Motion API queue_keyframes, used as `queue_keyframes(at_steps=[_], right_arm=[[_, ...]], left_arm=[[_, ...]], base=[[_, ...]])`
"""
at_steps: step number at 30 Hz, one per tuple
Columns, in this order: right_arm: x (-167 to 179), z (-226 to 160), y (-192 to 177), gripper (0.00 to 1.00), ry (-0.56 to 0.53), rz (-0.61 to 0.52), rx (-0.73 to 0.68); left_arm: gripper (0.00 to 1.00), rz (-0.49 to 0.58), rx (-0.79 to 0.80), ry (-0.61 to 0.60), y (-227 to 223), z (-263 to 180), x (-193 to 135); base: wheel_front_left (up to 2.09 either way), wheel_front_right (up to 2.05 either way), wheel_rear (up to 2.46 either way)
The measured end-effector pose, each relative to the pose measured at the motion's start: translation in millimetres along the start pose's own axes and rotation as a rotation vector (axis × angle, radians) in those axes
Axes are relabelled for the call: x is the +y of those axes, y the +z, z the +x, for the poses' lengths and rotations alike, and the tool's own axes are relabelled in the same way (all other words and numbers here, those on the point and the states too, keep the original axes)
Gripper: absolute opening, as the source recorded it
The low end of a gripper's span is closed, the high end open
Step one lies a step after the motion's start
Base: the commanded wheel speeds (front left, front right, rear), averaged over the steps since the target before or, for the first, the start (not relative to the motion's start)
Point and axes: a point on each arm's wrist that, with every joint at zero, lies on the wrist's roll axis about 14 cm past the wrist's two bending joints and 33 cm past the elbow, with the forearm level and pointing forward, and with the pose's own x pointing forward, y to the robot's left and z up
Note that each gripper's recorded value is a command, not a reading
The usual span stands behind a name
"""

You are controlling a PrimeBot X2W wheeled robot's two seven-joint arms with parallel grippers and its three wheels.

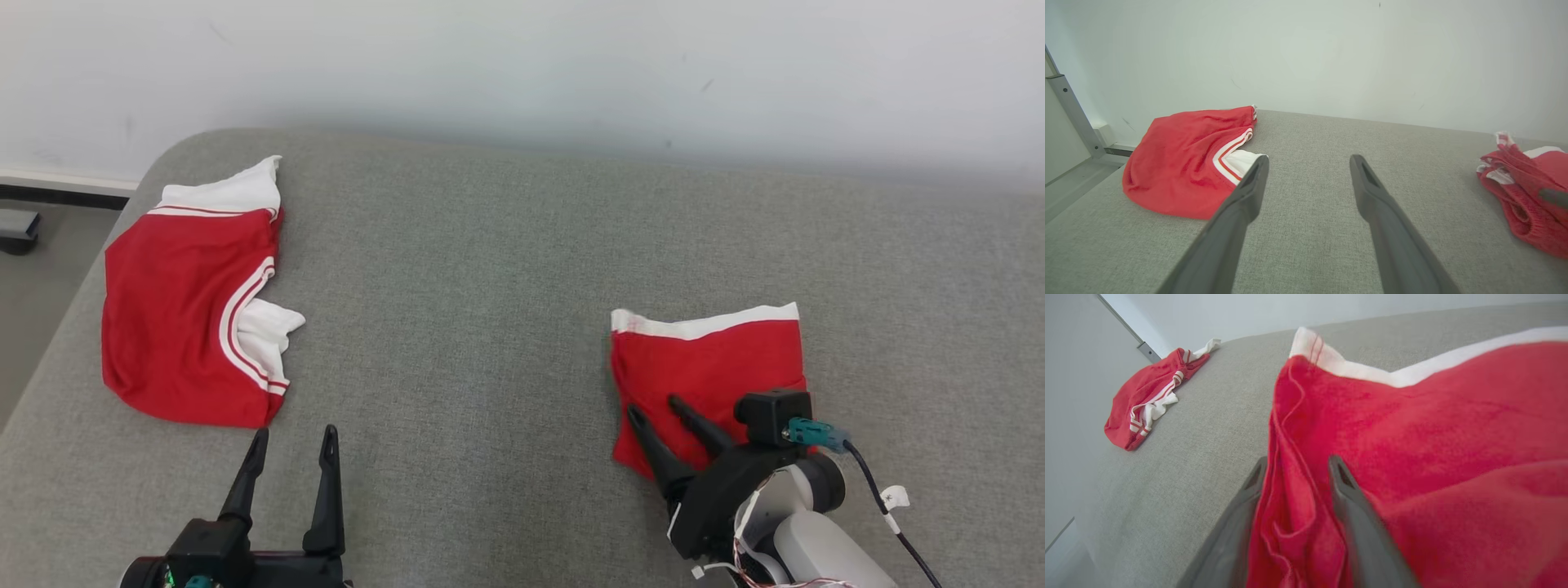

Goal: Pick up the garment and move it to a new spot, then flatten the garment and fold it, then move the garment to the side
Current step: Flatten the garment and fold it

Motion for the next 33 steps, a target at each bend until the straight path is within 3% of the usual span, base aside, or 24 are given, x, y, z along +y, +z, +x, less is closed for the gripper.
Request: queue_keyframes(at_steps=[7, 16, 23, 33], right_arm=[[-15.5, -13.1, 34.9, 1.0, -0.034, -0.031, -0.144], [-67.4, -55.6, 78.3, 1.0, -0.184, -0.072, -0.35], [-95.6, -94.0, 81.1, 1.0, -0.302, -0.071, -0.438], [-104.6, -134.1, 63.9, 1.0, -0.399, -0.052, -0.485]], left_arm=[[1.0, 0.003, -0.002, -0.001, 0.5, -2.8, 0.4], [1.0, 0.019, -0.011, -0.019, 2.7, -1.5, -3.4], [1.0, 0.031, -0.008, -0.037, 1.6, 0.0, -7.7], [1.0, 0.045, -0.014, -0.079, 2.6, 5.1, -19.4]], base=[[0.0, 0.0, 0.0], [0.0, 0.0, 0.0], [0.0, 0.0, 0.0], [0.0, 0.0, 0.0]])
